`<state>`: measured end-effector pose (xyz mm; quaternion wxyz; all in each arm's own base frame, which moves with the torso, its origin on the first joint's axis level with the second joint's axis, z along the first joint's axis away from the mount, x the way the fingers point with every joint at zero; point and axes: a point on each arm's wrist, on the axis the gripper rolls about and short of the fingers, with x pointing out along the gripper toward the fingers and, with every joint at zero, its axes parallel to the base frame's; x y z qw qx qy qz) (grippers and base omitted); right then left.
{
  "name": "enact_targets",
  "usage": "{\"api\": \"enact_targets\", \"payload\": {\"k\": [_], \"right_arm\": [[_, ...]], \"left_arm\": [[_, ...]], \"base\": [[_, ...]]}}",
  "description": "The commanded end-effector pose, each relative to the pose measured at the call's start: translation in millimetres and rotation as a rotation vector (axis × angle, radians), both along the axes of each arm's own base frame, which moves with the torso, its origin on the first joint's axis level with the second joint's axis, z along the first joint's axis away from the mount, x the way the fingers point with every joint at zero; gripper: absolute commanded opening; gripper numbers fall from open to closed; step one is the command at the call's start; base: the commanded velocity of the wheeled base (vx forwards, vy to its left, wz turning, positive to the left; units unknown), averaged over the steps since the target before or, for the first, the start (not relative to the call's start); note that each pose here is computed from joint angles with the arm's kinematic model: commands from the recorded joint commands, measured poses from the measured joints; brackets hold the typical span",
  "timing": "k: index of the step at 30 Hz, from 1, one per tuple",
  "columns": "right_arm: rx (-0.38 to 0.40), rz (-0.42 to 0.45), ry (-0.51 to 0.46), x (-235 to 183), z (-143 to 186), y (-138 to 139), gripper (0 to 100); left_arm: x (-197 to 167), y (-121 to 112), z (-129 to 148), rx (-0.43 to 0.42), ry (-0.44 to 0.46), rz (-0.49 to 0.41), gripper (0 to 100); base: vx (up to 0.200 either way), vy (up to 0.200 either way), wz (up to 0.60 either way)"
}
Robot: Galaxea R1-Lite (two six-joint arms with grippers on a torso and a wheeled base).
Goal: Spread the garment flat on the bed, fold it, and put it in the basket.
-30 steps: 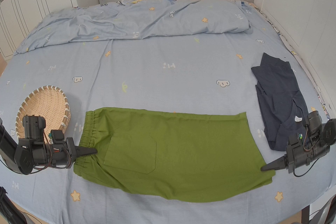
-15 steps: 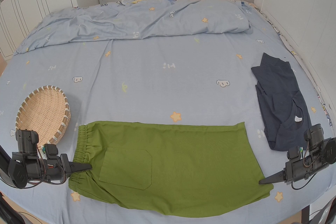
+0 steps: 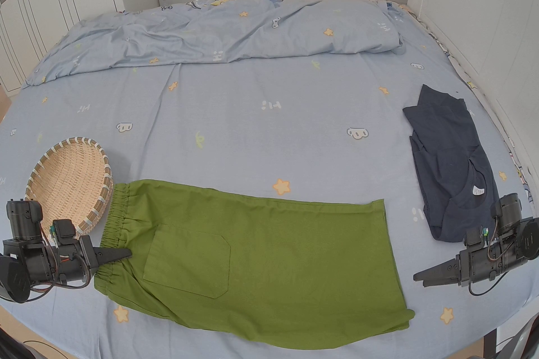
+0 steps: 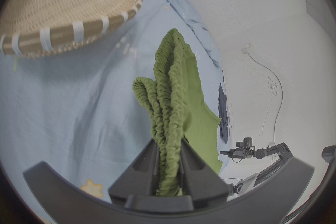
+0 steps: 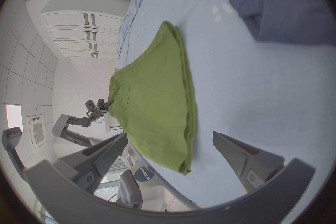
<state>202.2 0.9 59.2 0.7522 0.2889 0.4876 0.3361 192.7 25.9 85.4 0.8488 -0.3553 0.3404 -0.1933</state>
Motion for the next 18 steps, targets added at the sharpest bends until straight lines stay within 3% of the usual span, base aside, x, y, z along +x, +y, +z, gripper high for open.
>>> {"api": "enact_targets", "payload": {"k": [1, 5, 12, 16, 18], "right_arm": [[-0.045, -0.046, -0.158, 6.4, 29.1, -6.2, 100], [-0.102, -0.089, -0.282, 12.1, 65.5, 0.8, 100], [-0.153, -0.136, -0.378, 12.3, 102.4, 24.8, 100], [-0.175, -0.131, -0.397, 11.3, 106.2, 31.6, 100], [-0.170, -0.122, -0.413, 12.6, 110.3, 34.1, 100]], "left_arm": [[-10.7, 6.2, 25.8, 0.028, -0.103, 0.043, 0], [-13.3, 13.4, 39.7, 0.073, -0.113, 0.056, 0], [-17.0, 17.9, 66.0, 0.143, -0.109, 0.045, 0], [-12.7, 16.1, 89.5, 0.216, -0.108, 0.050, 0], [-11.0, 5.4, 106.4, 0.320, -0.129, 0.018, 0]], "base": [[0.000, 0.000, 0.00], [0.000, 0.000, 0.00], [0.000, 0.000, 0.00], [0.000, 0.000, 0.00], [0.000, 0.000, 0.00]]}}
